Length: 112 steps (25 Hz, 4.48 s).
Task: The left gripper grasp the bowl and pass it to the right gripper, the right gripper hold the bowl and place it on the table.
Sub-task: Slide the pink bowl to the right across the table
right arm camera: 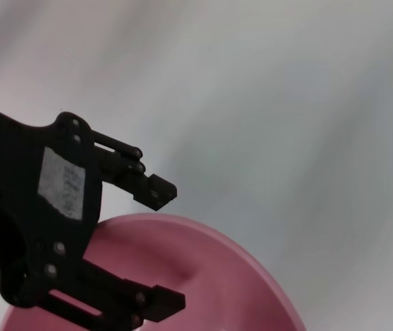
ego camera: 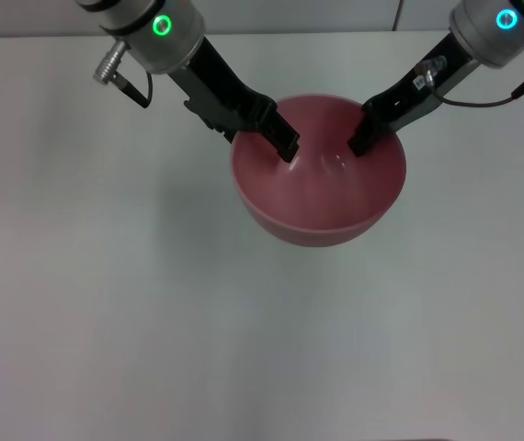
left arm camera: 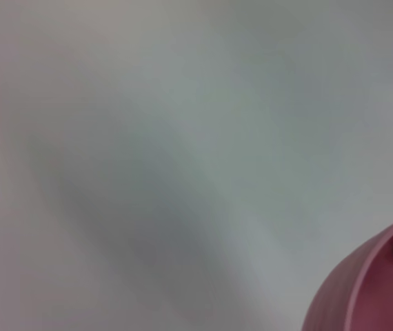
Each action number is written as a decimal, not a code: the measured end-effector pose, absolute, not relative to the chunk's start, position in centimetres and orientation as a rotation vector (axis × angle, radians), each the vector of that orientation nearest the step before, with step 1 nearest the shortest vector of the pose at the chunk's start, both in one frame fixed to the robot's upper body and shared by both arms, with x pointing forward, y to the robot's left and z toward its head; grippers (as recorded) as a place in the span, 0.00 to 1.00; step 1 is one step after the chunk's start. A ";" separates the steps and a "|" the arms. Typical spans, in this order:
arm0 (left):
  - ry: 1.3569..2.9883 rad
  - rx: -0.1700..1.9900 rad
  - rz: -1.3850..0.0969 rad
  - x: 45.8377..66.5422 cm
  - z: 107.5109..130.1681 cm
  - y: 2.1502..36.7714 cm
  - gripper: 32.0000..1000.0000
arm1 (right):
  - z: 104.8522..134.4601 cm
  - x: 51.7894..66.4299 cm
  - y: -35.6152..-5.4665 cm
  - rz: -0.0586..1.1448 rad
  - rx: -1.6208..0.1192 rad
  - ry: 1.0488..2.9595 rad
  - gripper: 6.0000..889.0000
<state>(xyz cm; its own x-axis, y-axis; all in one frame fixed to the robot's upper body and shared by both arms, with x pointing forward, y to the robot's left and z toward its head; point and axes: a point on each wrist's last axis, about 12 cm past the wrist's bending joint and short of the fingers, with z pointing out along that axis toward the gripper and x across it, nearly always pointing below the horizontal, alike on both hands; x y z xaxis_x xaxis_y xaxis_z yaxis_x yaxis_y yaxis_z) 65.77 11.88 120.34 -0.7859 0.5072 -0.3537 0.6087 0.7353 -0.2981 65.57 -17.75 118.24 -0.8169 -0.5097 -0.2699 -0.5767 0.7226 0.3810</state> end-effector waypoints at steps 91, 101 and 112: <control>2.617 0.858 -0.446 64.8 125.8 13.5 0.86 | 111.2 64.5 -27.0 0.444 -0.547 2.799 0.02; 2.638 0.842 -0.450 64.9 124.8 13.9 0.86 | 109.6 64.1 -28.1 0.390 -0.514 2.786 0.02; 2.640 0.842 -0.452 64.9 124.6 13.9 0.86 | 108.4 63.6 -28.5 0.368 -0.486 2.787 0.02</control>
<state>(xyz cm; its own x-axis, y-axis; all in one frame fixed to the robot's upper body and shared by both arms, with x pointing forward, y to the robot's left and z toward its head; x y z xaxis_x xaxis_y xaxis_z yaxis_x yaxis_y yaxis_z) 64.91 13.92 124.61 -0.7699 0.4957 -0.4020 0.6012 0.7747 -0.1961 63.58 -28.50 108.40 -0.9018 -0.2893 -0.3209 -0.3627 0.9105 0.1985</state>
